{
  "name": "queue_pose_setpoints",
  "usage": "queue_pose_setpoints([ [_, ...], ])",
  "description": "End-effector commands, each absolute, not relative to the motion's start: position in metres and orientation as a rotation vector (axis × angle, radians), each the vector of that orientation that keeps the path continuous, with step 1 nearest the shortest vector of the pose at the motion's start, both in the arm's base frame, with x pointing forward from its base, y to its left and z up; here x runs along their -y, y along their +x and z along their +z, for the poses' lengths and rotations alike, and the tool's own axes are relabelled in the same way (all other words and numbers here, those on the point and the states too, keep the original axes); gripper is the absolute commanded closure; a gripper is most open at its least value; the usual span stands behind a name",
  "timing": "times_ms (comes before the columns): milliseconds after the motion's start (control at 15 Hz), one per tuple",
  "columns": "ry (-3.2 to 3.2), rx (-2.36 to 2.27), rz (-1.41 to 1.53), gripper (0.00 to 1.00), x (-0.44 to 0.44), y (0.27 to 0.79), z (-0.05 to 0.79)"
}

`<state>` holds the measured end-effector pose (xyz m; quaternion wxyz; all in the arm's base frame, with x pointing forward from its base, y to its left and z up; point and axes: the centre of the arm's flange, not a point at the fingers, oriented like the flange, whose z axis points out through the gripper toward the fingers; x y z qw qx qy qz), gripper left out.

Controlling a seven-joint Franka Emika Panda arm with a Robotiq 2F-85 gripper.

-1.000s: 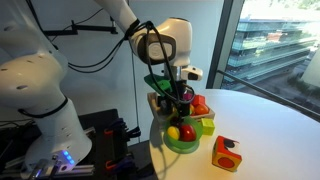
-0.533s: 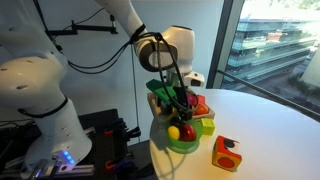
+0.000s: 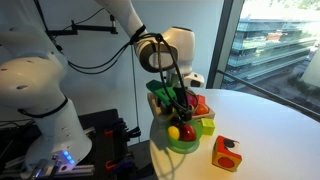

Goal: Put the plum plush toy on the table

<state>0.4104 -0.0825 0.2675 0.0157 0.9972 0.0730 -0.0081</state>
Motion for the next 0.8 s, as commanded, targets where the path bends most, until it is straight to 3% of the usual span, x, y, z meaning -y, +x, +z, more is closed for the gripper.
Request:
queue_pose_setpoints([
  [0,3.097,-0.246,-0.002,0.00,0.080,0.419,0.266],
  [733,3.083,-0.298,0.040,0.00,0.067,0.447,0.256],
])
